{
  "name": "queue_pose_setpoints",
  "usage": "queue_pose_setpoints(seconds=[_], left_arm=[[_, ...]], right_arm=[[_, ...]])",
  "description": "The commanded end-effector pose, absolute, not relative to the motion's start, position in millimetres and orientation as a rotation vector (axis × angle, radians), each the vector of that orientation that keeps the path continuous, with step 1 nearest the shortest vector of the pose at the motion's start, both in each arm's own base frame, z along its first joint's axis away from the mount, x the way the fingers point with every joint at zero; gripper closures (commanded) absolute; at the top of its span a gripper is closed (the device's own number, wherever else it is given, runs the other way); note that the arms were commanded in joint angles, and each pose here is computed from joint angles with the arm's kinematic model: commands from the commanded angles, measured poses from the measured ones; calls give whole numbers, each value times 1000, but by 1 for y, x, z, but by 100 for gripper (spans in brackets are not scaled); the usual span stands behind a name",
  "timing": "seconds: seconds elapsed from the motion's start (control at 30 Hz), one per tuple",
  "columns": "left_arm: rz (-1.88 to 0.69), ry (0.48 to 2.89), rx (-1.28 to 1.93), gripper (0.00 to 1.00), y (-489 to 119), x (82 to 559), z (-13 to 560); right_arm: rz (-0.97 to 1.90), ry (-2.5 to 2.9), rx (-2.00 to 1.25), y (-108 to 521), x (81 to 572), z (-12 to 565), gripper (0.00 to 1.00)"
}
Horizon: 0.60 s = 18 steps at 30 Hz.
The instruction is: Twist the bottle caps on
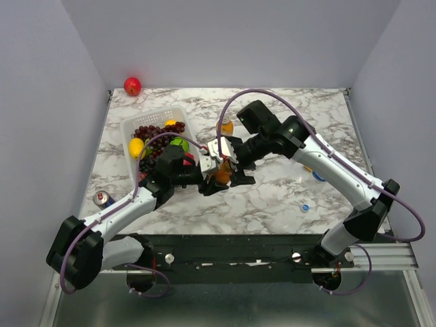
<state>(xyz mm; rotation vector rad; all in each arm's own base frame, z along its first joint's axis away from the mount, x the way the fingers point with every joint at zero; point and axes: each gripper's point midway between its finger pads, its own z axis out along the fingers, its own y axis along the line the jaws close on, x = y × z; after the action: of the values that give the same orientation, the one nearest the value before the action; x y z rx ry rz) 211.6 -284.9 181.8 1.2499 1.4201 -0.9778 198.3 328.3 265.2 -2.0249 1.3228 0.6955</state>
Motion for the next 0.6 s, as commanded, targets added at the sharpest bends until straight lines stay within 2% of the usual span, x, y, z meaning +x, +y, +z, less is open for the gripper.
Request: queue_pose_setpoints(seconds=[0.0, 0.27, 0.57], left_arm=[[-1030, 1420, 1181, 100, -290, 214, 198], [-1097, 1480, 1044, 100, -287, 218, 200], [-1062, 1458, 1008, 100, -282, 228, 209]], right_arm=[[706, 1255, -2054, 328, 191, 271, 3], [647, 1357, -2025, 315, 193, 254, 2], [623, 1517, -1986, 300, 190, 238, 3]])
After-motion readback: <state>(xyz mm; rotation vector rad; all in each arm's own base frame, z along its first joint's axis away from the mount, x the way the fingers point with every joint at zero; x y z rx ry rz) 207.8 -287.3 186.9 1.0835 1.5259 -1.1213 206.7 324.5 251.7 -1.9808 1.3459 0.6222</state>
